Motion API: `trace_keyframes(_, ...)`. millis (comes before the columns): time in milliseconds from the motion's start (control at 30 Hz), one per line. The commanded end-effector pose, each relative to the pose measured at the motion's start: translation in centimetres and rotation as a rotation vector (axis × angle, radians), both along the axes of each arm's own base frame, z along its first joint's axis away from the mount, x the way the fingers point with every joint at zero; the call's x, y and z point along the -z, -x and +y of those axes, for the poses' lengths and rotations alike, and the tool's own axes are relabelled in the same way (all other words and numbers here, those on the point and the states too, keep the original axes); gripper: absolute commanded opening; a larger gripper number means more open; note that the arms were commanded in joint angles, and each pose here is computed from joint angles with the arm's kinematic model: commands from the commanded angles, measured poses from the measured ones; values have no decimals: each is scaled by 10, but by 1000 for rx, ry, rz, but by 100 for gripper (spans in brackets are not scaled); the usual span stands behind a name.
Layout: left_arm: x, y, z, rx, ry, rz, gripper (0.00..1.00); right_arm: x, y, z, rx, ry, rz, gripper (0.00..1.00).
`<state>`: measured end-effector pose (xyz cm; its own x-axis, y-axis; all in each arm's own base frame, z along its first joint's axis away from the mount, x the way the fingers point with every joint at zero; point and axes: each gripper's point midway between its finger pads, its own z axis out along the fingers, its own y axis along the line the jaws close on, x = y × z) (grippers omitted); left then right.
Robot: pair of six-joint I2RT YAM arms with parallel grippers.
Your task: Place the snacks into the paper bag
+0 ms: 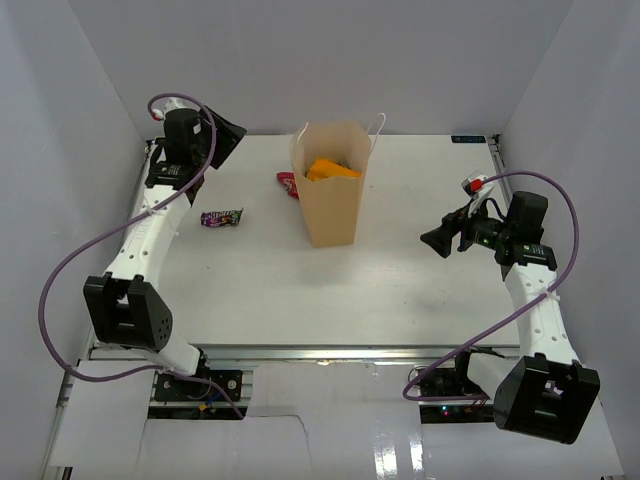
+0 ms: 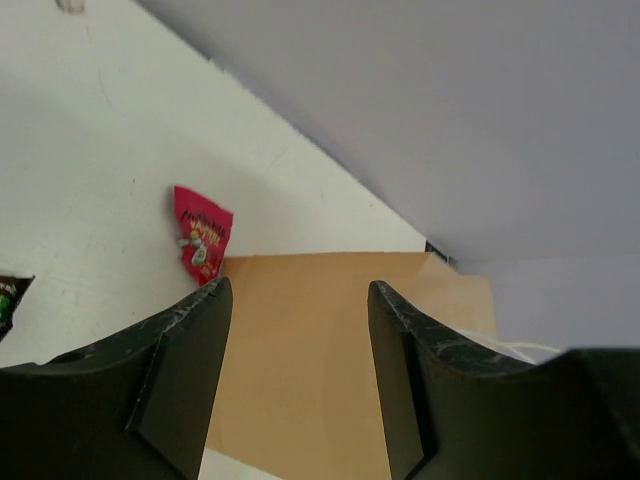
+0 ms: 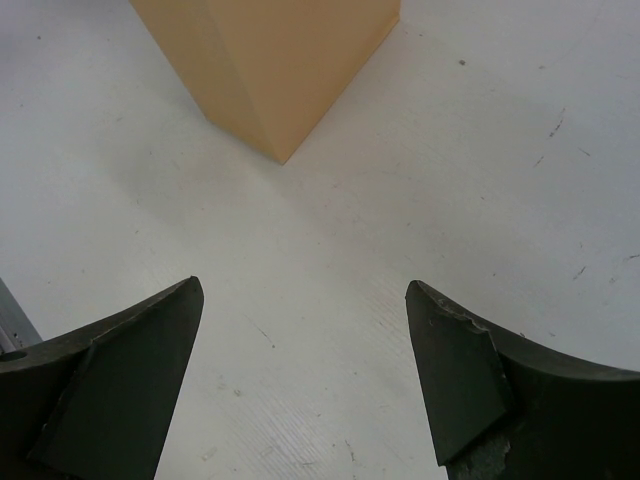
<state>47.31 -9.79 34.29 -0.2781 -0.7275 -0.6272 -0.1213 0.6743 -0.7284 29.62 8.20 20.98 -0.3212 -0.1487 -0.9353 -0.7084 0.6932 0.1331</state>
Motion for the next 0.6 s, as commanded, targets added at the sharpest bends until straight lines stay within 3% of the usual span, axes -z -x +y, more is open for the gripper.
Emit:
trace_keyframes(0, 14, -4, -25, 130, 78, 19, 67, -4, -3, -2, -2, 8, -18, 88)
trace_keyframes(367, 145, -65, -64, 357, 18, 232, 73, 6, -2, -4, 6, 23, 13, 88)
trace_keyframes(567, 178, -90, -80, 416, 22, 271, 73, 7, -3, -6, 14, 27, 12, 88)
